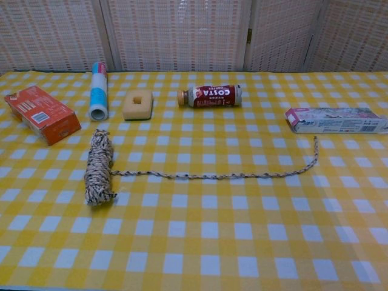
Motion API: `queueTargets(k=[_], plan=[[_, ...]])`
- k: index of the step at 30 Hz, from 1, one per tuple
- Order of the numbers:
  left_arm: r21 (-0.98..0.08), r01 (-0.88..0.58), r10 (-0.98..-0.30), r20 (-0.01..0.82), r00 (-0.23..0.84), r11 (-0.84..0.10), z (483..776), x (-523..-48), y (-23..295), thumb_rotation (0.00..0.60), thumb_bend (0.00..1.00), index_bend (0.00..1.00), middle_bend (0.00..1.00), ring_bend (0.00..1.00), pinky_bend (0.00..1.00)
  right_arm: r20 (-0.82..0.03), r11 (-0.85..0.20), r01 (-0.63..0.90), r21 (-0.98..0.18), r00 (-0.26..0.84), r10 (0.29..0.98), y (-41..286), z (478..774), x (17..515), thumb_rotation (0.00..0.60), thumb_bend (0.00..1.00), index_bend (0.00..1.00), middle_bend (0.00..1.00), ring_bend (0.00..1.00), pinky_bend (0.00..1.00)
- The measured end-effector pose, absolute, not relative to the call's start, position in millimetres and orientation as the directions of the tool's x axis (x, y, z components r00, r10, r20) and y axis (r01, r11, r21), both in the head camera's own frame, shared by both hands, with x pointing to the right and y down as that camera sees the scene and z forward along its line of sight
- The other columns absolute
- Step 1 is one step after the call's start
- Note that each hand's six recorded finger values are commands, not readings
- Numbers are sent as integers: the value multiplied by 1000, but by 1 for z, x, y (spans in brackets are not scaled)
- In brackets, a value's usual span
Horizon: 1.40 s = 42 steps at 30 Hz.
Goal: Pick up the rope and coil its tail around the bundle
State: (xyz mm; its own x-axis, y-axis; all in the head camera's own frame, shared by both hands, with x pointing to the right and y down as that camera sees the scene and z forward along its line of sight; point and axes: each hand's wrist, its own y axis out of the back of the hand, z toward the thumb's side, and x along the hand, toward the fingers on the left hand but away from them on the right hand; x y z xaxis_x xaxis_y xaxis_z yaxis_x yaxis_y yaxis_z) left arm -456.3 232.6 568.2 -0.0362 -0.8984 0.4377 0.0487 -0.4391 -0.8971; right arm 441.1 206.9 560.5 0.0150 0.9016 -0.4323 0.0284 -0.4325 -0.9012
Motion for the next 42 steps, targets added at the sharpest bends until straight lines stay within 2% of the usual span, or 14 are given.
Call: queueTargets(k=[12,20,25,34,42], plan=[[-906,53,-907,420,-17,-421,564,-454,224,600,168,117,60,71,6,-419,-419,17,-908,8,908,204,555,443,600,348,0,19,136,0],[-911,3,-909,411,71,-412,561,-434,203,600,168,127,61,76,8,-389,-389,4,-921,7,921,196,544,445,600,348,0,19,137,0],[-901,-69,-889,408,205,-429,559,-398,180,600,168,131,61,83,18,-368,-368,-11,-930,9,930,189,536,446,600,349,0,19,137,0],[-877,-106,-821,387,420,-468,564,-319,139,600,168,125,64,89,40,-362,-362,-23,-932,17,932,183,532,445,600,349,0,19,137,0],[-848,-90,-735,393,552,-522,582,-243,127,600,168,111,64,89,44,-373,-373,-27,-928,15,928,184,534,444,600,349,0,19,137,0]])
